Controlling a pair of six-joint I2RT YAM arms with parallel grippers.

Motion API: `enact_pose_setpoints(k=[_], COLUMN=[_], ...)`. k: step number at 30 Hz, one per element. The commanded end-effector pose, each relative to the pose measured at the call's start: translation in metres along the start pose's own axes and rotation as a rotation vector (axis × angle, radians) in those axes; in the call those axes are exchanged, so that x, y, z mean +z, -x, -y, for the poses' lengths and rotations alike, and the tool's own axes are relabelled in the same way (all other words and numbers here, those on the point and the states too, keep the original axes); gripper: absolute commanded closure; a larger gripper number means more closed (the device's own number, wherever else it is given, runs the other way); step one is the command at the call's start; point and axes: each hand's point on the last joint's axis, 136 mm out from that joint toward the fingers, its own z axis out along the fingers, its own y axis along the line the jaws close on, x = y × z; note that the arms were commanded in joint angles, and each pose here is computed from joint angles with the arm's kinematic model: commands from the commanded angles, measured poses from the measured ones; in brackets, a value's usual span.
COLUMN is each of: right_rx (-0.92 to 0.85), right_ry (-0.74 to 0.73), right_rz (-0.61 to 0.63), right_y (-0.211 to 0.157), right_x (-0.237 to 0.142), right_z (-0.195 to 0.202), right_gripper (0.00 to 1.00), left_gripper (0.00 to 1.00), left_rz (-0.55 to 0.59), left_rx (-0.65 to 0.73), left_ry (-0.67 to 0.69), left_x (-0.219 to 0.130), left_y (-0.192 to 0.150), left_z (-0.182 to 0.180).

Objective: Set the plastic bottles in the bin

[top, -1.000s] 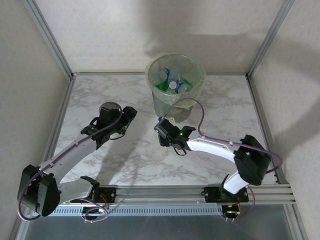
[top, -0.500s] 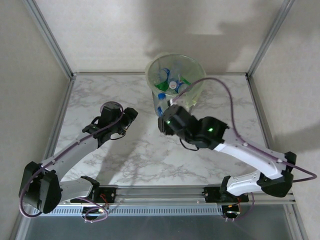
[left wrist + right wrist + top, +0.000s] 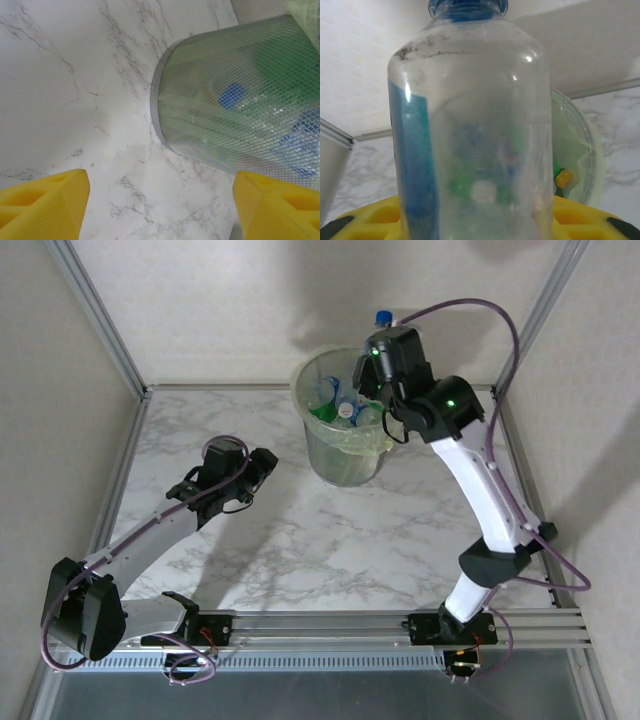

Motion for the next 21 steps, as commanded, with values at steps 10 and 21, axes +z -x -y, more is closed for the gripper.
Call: enact_pose_setpoints(k=[10,21], right_rx=[-0.034,-0.039], right_ry=[-0.079,-0.114], right_rz=[-0.143,-0.197], right_y=[-0.028,-0.038], right_x=[0.064,0.094], right_z=[0.038,0.045], right_gripper=[0.53,0.27], left_gripper=[0.24,0.25], left_rz=[0.010,-0.005], left_rx=[0.047,0.035], left_ry=[0.016,0.029], left_x=[-0.002,0.007], left_y=[0.006,0.003], left_z=[0.009,0.001])
